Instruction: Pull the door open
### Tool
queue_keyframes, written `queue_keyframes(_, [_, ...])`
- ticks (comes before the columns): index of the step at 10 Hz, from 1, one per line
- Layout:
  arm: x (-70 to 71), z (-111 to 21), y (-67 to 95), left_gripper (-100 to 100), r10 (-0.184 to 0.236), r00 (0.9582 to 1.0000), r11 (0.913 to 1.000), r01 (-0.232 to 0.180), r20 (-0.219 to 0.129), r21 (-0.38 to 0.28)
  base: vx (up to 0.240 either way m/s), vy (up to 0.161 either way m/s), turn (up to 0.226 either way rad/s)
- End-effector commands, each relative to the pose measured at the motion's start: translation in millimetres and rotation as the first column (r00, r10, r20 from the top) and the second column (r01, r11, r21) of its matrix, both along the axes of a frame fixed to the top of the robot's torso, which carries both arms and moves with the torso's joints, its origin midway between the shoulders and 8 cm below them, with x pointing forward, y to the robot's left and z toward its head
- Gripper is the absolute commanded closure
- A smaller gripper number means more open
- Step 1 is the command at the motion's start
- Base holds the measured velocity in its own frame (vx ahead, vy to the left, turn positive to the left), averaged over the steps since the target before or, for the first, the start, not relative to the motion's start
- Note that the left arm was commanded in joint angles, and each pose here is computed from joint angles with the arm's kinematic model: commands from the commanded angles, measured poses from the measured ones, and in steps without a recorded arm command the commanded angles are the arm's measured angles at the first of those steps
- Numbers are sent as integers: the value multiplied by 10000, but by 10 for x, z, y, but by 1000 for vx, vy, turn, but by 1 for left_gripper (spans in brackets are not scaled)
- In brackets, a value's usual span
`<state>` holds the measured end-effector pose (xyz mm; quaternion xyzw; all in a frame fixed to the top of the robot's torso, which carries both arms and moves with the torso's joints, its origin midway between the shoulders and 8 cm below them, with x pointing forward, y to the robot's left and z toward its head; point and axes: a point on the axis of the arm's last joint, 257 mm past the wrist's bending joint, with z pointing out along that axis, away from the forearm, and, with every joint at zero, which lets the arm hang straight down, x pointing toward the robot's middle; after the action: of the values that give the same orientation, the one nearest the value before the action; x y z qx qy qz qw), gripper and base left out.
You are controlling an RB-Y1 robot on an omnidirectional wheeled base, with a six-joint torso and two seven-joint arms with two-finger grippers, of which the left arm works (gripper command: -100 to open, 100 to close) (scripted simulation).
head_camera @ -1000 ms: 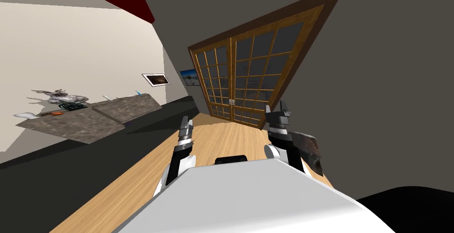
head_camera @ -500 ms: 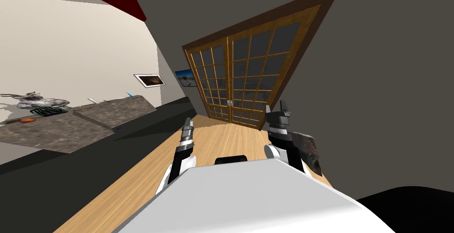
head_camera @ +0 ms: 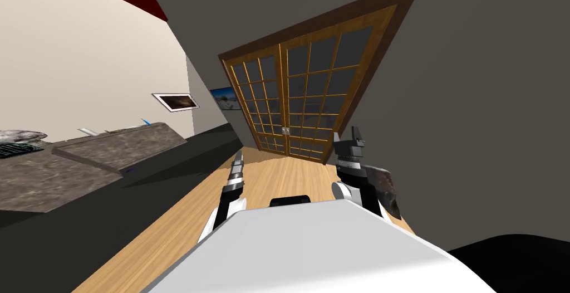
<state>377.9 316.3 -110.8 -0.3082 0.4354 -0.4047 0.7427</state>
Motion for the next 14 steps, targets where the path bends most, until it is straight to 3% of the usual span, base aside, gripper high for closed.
queue_keyframes(1, [13, -94, -3, -100, 156, 9997, 9992, -149, -180, 365, 101, -19, -88])
queue_keyframes(7, [33, -471, 32, -100, 738, 9937, 9840, -589, -841, 1683, 105, -20, -98])
queue_keyframes(10, [32, -664, 49, -100, 1046, 9879, 9688, -752, -1146, 2364, 110, -21, -91])
queue_keyframes(14, [18, -926, 68, -100, 1473, 9773, 9407, -909, -1520, 3268, 110, -9, -100])
